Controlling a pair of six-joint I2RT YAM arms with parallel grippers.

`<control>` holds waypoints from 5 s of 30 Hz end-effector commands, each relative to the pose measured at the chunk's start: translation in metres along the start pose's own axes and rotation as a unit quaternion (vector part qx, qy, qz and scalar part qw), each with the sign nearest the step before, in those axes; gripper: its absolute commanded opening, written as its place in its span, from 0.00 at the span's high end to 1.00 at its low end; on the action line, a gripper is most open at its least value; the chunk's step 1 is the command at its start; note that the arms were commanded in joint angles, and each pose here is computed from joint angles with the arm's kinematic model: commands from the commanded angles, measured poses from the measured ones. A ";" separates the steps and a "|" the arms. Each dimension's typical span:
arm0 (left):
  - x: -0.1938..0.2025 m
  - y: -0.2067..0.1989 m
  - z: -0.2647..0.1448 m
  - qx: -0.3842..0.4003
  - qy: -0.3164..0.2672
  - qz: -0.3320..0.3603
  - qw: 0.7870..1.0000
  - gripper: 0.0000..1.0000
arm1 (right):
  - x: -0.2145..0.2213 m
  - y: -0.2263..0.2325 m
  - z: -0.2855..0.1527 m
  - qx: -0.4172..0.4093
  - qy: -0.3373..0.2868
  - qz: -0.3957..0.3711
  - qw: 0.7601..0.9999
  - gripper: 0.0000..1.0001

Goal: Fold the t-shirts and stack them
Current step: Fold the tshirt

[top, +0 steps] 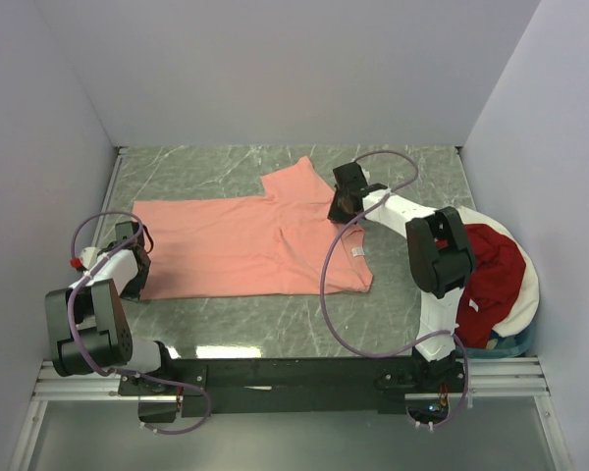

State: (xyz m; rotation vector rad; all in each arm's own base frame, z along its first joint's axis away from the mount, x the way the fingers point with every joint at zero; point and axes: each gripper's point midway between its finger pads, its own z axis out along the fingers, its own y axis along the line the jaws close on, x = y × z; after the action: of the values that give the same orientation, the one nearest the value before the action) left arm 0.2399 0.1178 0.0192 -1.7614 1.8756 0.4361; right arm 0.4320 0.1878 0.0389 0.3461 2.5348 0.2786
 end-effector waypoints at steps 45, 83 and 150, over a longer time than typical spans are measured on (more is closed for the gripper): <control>-0.020 -0.041 -0.078 0.132 -0.008 -0.054 0.990 0.30 | 0.049 0.015 -0.097 -0.083 -0.030 0.037 0.995 0.50; 0.092 -0.054 -0.084 0.138 0.093 0.123 0.978 0.31 | 0.126 -0.141 -0.097 0.067 0.035 0.211 0.975 0.48; 0.041 -0.095 -0.122 0.152 0.071 0.095 0.981 0.35 | 0.065 -0.012 -0.183 -0.119 -0.069 0.046 0.989 0.49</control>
State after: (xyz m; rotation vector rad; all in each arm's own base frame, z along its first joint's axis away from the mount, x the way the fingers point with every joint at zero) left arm 0.2599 -0.0092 0.0483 -1.5123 2.2134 0.1056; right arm 0.2140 0.1677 0.0777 0.5044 2.5597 0.5627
